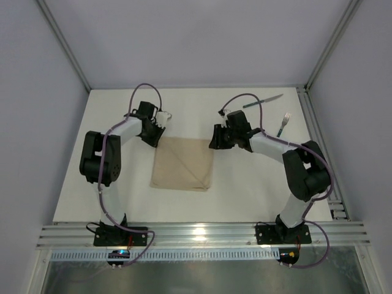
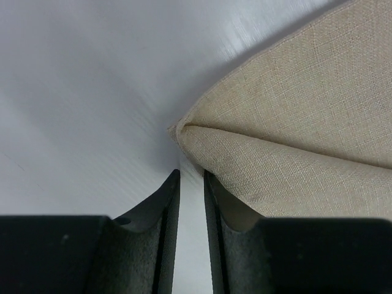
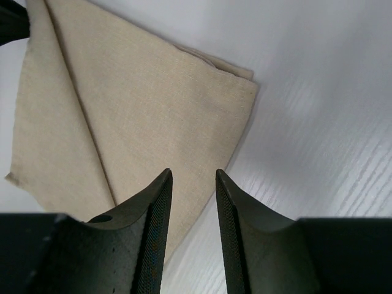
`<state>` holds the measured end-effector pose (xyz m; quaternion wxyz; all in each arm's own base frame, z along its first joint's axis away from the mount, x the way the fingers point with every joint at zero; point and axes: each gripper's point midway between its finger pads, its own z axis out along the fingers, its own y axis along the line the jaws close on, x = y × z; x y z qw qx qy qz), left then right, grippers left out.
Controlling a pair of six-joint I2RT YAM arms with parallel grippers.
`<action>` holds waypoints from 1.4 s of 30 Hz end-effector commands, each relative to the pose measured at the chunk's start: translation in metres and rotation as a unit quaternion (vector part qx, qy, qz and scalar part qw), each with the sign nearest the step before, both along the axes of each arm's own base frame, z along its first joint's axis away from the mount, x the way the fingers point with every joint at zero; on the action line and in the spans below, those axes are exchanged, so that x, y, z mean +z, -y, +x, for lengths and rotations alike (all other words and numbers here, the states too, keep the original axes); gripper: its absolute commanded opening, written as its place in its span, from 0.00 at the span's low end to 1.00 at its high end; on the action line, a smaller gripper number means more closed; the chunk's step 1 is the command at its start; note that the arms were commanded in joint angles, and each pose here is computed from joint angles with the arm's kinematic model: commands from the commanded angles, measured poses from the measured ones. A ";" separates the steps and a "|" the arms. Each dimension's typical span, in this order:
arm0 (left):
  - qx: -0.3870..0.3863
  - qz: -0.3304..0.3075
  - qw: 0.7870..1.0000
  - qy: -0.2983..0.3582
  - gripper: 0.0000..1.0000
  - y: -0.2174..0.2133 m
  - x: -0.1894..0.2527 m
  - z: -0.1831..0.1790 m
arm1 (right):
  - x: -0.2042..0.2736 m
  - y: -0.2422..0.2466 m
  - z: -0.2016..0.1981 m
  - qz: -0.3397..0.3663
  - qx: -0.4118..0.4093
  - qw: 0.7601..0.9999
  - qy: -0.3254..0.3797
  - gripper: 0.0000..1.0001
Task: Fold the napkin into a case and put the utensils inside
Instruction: Rotate the upper triangle-folded napkin at the center of the board, then pick up the upper triangle-folded napkin from the center of the board.
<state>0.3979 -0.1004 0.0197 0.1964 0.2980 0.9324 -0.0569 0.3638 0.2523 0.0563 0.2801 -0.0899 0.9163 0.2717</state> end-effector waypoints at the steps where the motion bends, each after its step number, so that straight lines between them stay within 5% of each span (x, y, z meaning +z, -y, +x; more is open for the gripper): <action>1: -0.009 0.011 0.999 0.044 0.25 -0.002 0.016 0.021 | 0.036 0.010 -0.008 -0.012 0.018 0.998 0.058 0.39; 9: -0.114 -0.056 0.988 0.089 0.43 0.007 0.092 -0.066 | 0.064 -0.004 -0.071 0.002 0.133 0.985 0.112 0.39; 18: -0.324 -0.026 0.944 0.048 0.63 0.034 0.051 -0.156 | 0.078 -0.045 -0.110 0.048 0.240 0.959 0.144 0.39; 25: -0.446 -0.004 0.891 0.083 0.67 0.034 0.023 -0.175 | 0.053 -0.047 -0.119 0.049 0.256 0.960 0.099 0.38; 29: -0.454 -0.001 0.888 0.081 0.73 0.031 0.019 -0.179 | 0.039 -0.043 -0.125 0.037 0.255 0.963 0.083 0.35; 42: -0.461 0.053 0.882 0.088 0.69 0.014 -0.016 -0.179 | 0.037 -0.036 -0.130 0.027 0.259 0.961 0.091 0.35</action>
